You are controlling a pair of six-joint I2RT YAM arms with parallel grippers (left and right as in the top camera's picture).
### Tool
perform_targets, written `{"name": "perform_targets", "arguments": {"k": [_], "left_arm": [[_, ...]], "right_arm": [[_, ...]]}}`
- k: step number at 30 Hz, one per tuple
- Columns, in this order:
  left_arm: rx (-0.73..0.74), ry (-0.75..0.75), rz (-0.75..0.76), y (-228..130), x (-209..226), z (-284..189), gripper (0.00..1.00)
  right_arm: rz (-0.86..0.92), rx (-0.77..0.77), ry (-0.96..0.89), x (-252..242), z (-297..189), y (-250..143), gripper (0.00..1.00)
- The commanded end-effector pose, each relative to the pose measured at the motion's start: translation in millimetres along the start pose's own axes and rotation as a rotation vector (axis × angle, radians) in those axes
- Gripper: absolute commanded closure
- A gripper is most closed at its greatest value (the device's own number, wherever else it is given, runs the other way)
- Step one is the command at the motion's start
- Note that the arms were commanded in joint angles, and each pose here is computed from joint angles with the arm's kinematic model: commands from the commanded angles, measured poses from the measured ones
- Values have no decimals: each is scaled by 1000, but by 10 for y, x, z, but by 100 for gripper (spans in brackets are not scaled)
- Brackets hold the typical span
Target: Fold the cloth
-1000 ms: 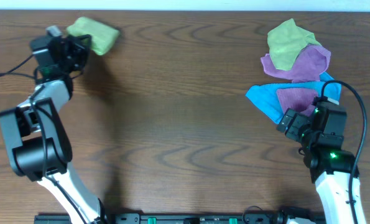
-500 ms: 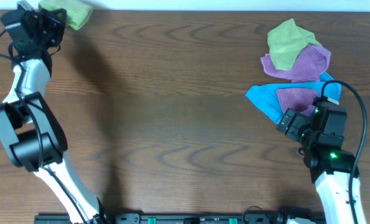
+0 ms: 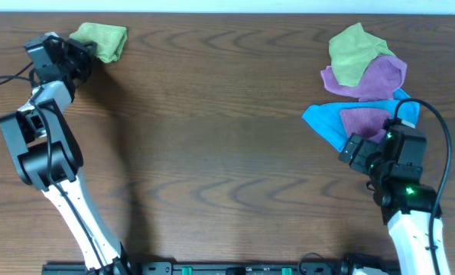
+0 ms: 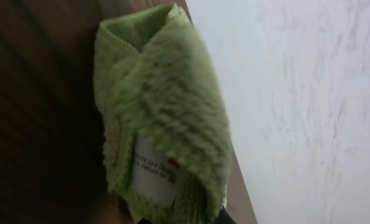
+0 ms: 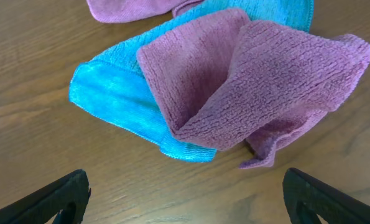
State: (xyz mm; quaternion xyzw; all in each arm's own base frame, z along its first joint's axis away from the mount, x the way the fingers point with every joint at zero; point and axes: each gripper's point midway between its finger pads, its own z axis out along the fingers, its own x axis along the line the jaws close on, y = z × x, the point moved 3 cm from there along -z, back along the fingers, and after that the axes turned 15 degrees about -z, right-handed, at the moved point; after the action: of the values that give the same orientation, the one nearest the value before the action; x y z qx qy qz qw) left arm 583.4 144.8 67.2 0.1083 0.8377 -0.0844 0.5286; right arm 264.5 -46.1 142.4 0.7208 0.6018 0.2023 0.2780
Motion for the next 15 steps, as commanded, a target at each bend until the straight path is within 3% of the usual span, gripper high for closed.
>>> {"name": "perform_targets", "arguments": {"k": [1,15], "left_arm": [[-9,11,-37,93,99,2,94],[17,125,-55,55,373,-45,95]], "right_arm": [[9,12,19,13,18,-42,1],[9,12,19,13,18,-41,1]]}}
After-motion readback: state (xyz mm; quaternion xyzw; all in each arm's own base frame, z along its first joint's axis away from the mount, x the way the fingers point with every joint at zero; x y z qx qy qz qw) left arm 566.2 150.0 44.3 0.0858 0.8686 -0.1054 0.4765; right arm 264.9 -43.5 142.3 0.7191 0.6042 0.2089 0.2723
